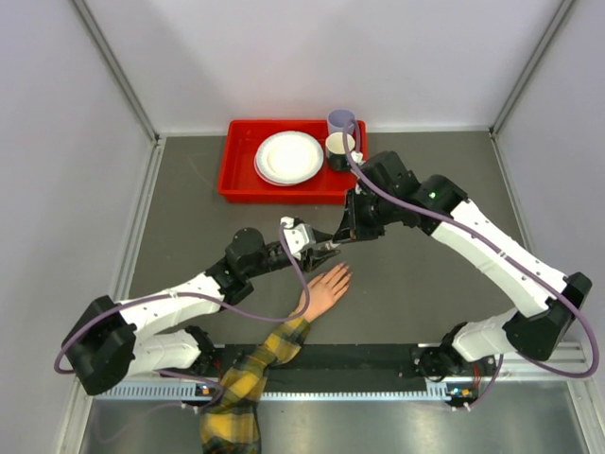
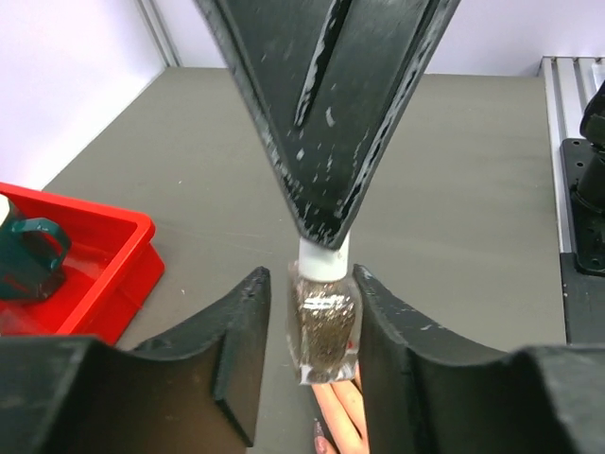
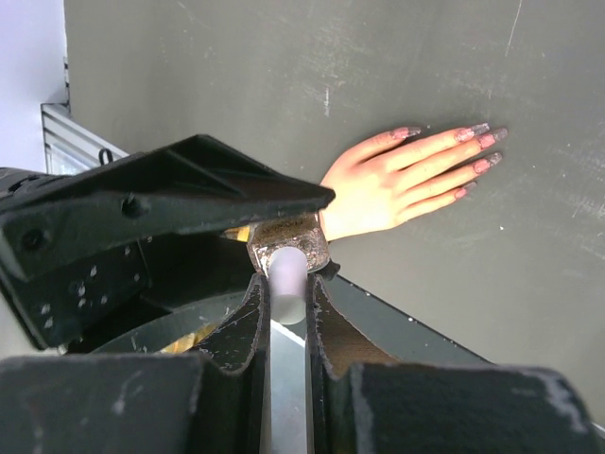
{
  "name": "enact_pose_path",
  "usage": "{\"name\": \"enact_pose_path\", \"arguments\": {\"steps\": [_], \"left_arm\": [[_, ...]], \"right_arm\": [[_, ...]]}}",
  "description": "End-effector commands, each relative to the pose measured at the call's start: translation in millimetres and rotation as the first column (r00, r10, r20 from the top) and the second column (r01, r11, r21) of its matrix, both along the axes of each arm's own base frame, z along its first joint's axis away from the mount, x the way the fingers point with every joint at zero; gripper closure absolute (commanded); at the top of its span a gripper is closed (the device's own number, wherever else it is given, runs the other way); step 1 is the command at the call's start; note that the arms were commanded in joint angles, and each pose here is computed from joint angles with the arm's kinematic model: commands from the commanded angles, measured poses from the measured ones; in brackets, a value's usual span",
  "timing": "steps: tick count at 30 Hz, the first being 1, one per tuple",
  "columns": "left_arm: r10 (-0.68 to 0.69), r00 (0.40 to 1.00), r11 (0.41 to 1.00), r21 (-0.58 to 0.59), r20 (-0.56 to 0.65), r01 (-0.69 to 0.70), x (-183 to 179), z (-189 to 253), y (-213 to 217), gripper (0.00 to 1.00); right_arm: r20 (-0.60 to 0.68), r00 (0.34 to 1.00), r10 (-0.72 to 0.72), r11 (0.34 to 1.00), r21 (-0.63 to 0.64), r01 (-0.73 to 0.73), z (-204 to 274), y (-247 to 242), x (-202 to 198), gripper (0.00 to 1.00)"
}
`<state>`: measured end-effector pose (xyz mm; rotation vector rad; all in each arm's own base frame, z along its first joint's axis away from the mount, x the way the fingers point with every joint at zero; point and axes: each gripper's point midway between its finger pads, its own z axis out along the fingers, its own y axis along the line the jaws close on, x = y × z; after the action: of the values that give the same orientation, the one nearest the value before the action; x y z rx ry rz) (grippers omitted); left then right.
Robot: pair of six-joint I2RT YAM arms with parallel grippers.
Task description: Paint the nails
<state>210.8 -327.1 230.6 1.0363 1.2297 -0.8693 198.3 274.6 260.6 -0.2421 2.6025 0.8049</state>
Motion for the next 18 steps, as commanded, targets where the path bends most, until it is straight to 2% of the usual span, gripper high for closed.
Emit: {"name": "enact_pose_path", "arguments": {"steps": [1, 5, 9, 18], "left_arm": [[-0.022, 0.997, 0.999, -0.047, 0.068, 0.025, -1, 29, -7, 0.58], [-0.021, 0.997, 0.999, -0.03, 0.071, 0.023, 0, 26, -7, 0.64], [-0.017, 0.998, 1.0, -0.007, 0.062, 0.017, 1, 20, -5, 0.58], [-0.017, 0.998, 1.0, 0.0, 0.058, 0.017, 2, 17, -7, 0.58]], "right_arm": [[0.055, 0.998, 0.01, 0.999, 0.037, -0.013, 22, 8, 2, 1.0], [0.057, 0.998, 0.012, 1.0, 0.019, -0.013, 21, 7, 2, 1.0], [0.07, 0.998, 0.004, 1.0, 0.007, -0.004, 24, 5, 4, 1.0], [0.064, 0.998, 0.015, 1.0, 0.007, -0.015, 24, 9, 2, 1.0]]}}
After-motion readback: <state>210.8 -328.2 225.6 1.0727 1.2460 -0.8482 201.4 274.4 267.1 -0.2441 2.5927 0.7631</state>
